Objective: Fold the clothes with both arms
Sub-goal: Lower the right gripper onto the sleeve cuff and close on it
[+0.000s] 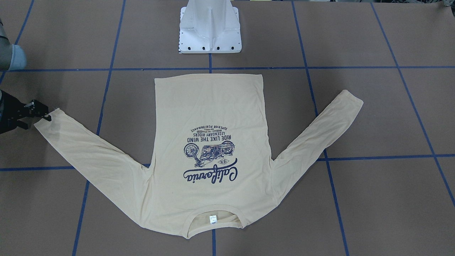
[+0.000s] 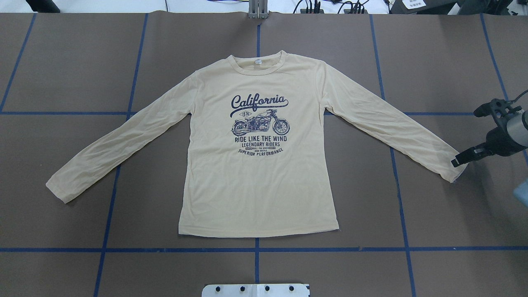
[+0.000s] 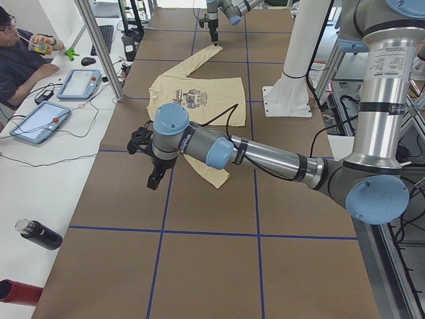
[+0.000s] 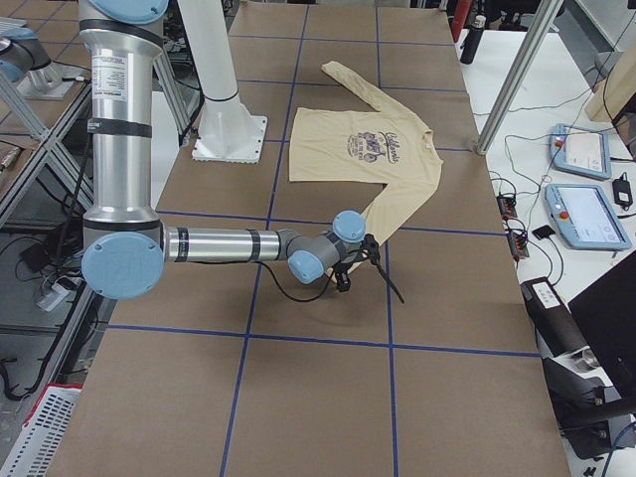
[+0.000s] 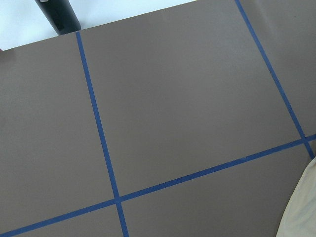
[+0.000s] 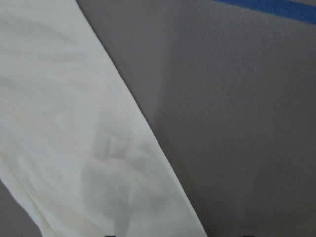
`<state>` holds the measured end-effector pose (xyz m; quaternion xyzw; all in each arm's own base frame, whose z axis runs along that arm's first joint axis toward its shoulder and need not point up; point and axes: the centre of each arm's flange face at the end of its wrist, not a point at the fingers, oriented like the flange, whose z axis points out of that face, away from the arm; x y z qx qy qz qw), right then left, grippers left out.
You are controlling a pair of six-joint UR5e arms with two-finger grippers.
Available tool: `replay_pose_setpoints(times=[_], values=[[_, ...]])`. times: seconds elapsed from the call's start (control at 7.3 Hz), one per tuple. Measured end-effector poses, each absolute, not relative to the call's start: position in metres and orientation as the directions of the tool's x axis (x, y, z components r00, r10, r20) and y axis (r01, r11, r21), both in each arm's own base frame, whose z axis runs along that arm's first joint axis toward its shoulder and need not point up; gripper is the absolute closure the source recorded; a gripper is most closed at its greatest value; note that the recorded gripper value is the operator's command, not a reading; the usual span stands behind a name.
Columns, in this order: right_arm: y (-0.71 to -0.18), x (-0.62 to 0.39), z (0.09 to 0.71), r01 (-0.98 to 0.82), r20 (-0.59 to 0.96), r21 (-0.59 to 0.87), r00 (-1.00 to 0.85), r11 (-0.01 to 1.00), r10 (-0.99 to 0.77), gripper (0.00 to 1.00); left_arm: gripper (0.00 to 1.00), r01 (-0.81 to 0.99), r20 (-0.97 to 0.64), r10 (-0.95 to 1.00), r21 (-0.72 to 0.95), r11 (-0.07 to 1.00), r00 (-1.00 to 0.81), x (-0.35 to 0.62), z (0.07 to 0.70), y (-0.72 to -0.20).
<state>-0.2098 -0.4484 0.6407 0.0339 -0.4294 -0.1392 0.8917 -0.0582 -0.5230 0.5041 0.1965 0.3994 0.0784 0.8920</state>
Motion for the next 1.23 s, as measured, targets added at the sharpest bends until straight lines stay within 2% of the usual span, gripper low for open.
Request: replay_pose_setpoints(times=[0.41,0.96,1.1,1.23], values=[[-0.443,-0.210,0.645,0.226,0.756,0.169,0.595,0.959,-0.274,0.46,0.01,0.017,-0.683,0.293,0.408,0.913,0.669,-0.058,0.506,-0.523],[-0.447,-0.215,0.633,0.228,0.763,0.186,0.579,0.956,-0.287,0.47,0.01,0.017,-0.687,0.286,0.398,0.917,0.669,-0.058,0.511,-0.524],[-0.448,-0.214,0.628,0.228,0.770,0.185,0.571,0.956,-0.285,0.55,0.01,0.017,-0.687,0.285,0.397,0.918,0.668,-0.058,0.512,-0.524],[-0.450,-0.211,0.622,0.224,0.775,0.182,0.567,0.958,-0.280,0.69,0.01,0.017,-0.688,0.284,0.395,0.918,0.668,-0.058,0.512,-0.524]])
